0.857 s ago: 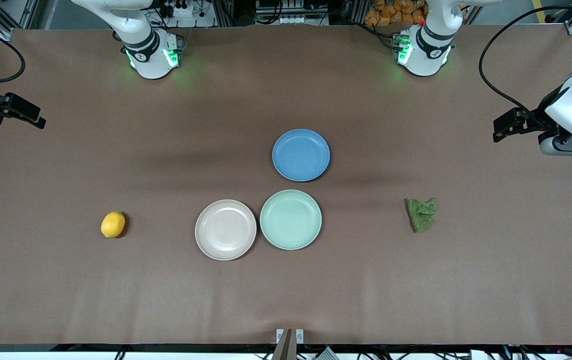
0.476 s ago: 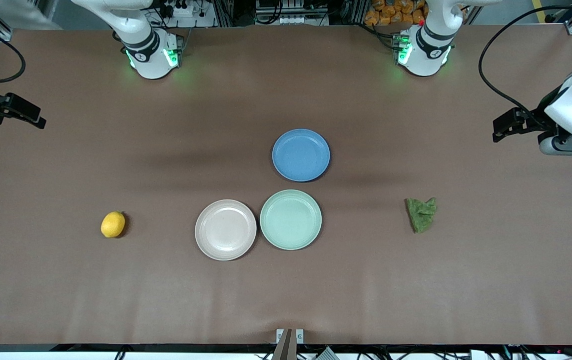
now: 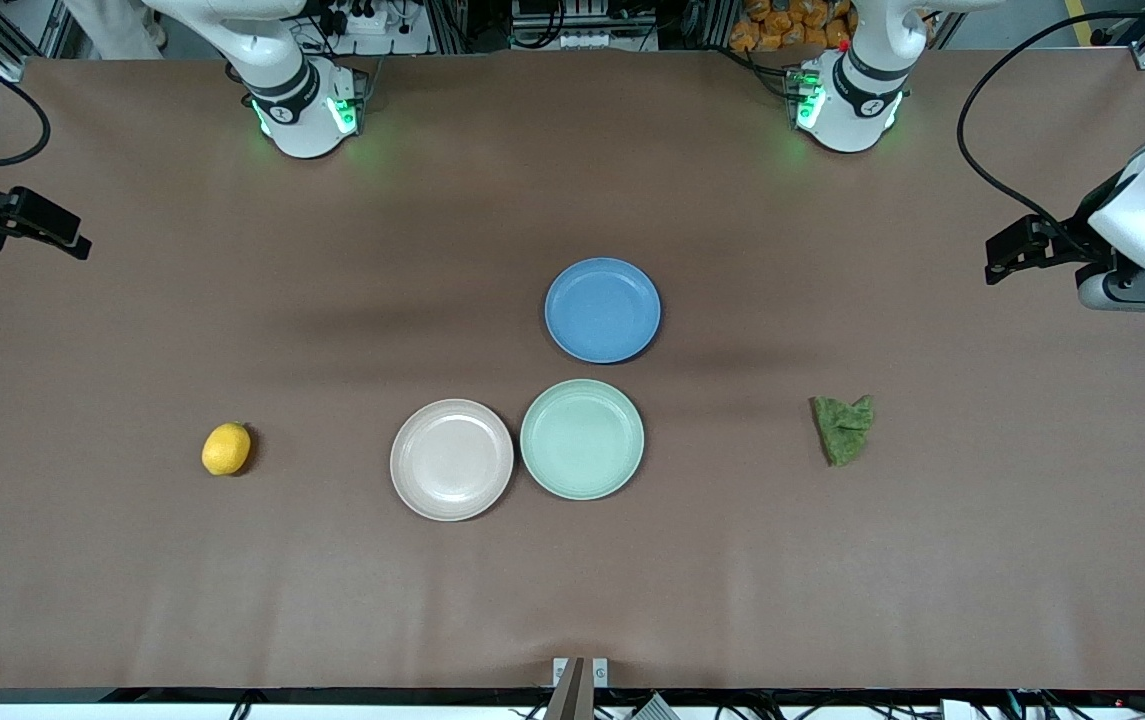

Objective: Place lemon and lettuce in plates

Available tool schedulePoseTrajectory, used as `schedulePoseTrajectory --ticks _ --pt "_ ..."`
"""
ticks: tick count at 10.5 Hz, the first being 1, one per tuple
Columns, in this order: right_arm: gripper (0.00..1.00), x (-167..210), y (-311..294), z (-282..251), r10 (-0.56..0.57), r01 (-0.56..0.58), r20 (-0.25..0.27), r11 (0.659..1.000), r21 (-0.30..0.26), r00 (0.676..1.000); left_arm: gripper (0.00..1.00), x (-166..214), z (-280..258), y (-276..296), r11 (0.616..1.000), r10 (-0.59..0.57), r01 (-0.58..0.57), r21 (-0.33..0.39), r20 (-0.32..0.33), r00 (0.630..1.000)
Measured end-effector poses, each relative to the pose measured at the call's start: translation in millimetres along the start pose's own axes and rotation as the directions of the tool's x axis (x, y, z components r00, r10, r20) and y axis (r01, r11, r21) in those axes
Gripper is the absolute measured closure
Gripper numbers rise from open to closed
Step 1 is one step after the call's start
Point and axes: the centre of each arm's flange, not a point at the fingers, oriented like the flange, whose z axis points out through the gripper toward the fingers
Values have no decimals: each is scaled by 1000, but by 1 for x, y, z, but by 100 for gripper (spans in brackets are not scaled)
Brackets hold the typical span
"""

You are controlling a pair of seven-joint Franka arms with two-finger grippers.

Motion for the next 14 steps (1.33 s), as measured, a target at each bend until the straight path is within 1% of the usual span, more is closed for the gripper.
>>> schedulePoseTrajectory --ticks 6,14 --pt "0 0 2 -15 4 -3 -38 1000 4 999 0 0 0 0 1000 1 -1 0 1 1000" --pt "0 0 8 -15 14 -14 -31 1000 4 999 0 1 2 3 1000 6 -6 0 3 1000"
